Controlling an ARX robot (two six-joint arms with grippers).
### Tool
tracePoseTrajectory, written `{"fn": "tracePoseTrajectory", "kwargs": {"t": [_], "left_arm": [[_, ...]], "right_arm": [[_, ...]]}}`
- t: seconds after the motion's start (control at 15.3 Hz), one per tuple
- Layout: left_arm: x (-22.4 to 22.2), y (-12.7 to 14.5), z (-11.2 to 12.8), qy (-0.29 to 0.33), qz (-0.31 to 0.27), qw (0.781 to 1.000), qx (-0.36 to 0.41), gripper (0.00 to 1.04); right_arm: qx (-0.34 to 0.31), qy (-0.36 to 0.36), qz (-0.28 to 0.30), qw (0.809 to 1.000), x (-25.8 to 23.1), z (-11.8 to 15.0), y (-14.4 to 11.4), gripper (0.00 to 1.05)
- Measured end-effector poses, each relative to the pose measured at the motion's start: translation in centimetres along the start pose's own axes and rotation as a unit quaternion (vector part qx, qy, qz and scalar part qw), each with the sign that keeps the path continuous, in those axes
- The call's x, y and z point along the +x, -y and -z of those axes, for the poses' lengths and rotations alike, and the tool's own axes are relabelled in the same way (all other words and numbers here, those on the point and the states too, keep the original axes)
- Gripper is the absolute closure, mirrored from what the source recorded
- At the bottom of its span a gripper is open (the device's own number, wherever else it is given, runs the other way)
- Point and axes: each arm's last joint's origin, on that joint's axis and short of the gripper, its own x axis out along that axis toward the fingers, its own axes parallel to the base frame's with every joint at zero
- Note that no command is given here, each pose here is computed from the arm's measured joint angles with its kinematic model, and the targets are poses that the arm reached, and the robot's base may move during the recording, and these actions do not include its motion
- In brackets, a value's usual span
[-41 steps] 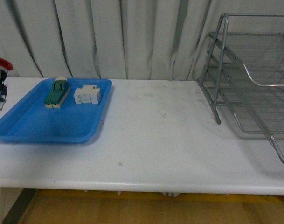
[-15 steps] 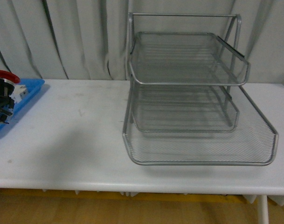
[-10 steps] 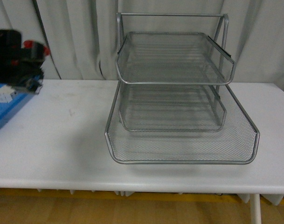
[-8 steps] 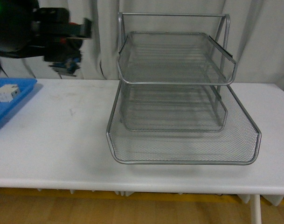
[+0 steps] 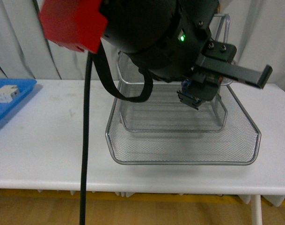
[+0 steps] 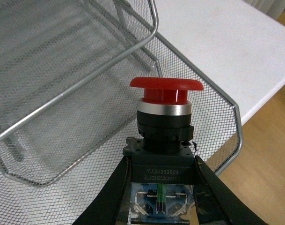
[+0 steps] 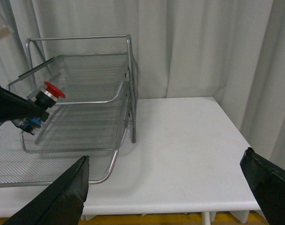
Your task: Place button on rack with both arms
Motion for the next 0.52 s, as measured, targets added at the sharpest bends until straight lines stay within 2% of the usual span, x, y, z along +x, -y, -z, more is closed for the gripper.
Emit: {"fn": "tracePoseTrajectory", "kwargs": {"t": [0.13,0.2,0.46,0.52], "left_arm": [[4.1,-0.4,1.6,-0.062,-0.012,0.998,0.004,0.74],[5.4,-0.9,1.6,-0.077,-0.024,0.997,0.002,0.74],[7.3,-2.0,-0.6,-0.069,-0.039,0.997,-0.013,0.73],[7.4,-2.1,-1.0,-0.067,-0.043,0.997,-0.015,0.6]], "right_arm": [[0.0,0.0,0.0,1.0,0.0,0.0,0.0,0.06],[0.0,0.0,0.0,1.0,0.0,0.0,0.0,0.06],[0.0,0.0,0.0,1.0,0.0,0.0,0.0,0.06],[0.0,0.0,0.0,1.0,0.0,0.0,0.0,0.06]]}}
